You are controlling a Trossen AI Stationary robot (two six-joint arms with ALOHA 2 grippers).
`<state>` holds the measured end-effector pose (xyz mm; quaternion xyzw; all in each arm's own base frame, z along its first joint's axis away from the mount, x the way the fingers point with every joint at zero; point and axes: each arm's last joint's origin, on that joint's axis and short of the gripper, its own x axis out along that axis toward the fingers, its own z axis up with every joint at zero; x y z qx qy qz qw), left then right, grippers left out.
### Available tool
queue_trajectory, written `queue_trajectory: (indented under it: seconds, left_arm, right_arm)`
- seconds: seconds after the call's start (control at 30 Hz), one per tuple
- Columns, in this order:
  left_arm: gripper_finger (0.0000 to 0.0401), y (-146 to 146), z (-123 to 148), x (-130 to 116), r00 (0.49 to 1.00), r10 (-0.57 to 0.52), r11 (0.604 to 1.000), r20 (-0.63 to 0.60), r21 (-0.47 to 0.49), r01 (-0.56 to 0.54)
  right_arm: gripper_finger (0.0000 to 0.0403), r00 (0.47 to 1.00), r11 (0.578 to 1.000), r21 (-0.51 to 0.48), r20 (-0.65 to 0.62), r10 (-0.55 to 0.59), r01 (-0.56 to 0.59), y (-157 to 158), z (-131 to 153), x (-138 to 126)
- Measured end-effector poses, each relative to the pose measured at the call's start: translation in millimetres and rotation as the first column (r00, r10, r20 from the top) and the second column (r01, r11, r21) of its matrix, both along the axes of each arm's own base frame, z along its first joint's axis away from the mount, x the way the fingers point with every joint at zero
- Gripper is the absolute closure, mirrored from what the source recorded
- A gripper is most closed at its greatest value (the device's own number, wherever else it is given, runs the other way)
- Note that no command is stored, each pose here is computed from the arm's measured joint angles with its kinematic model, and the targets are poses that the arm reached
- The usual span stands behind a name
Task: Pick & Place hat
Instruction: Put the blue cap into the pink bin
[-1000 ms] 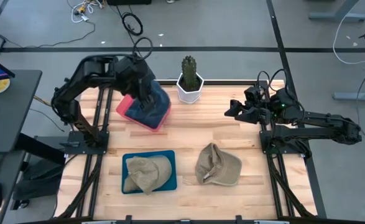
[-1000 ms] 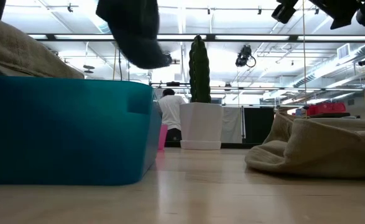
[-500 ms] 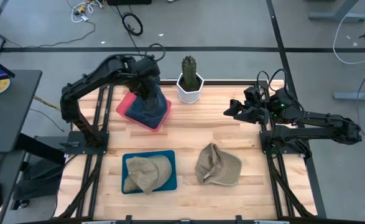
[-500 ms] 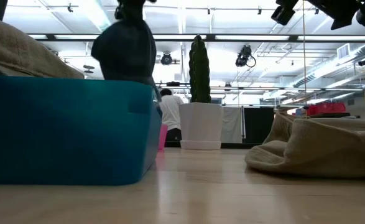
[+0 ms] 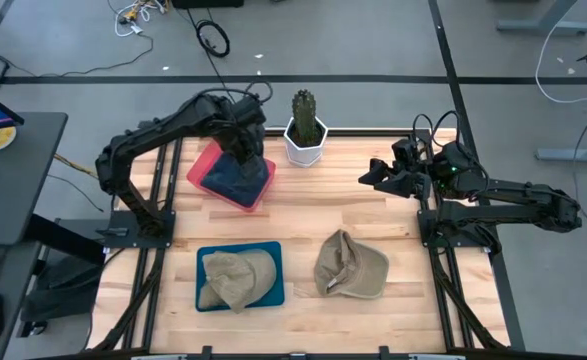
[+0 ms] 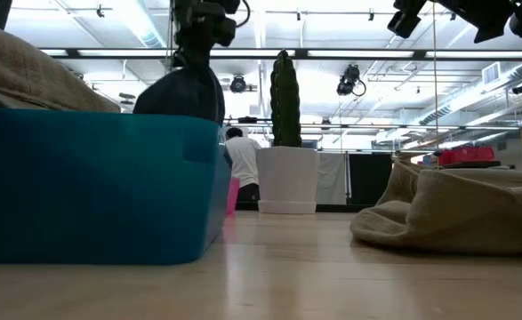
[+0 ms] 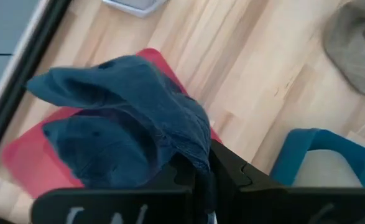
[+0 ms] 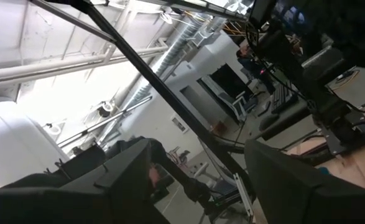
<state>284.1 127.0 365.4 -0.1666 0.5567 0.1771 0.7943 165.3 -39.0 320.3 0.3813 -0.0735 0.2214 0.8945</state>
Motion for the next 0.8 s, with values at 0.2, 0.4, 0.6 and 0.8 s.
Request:
queue_trajectory:
  seconds: [0.2, 0.4, 0.6, 0.8]
  left_arm:
    - [0.0379, -0.4, -20.4, -0.4, 0.998, -0.004, 0.999, -0.060, -0.039, 0.001]
    - [0.0379, 0.1, -40.0, -0.3, 0.995, 0.003, 0.998, -0.102, -0.062, -0.010]
    - [0.0379, 6.2, -55.8, -3.9, 0.989, 0.056, 0.994, -0.135, -0.085, -0.068]
    - [0.0379, 5.3, -51.8, 4.6, 0.999, 0.039, 0.990, -0.007, -0.137, -0.040]
  right_arm:
    - [0.0140, 1.000, 1.000, 0.001, -0.002, -0.001, 0.001, -0.1, -0.2, 0.0]
    - [0.0140, 0.999, 1.000, 0.007, -0.016, -0.029, 0.029, -1.1, -1.8, 0.9]
    - [0.0140, 0.999, 1.000, 0.009, -0.020, -0.029, 0.030, -1.1, -2.2, 1.1]
    - [0.0140, 0.999, 0.999, 0.012, -0.019, -0.039, 0.039, -1.4, -2.2, 1.2]
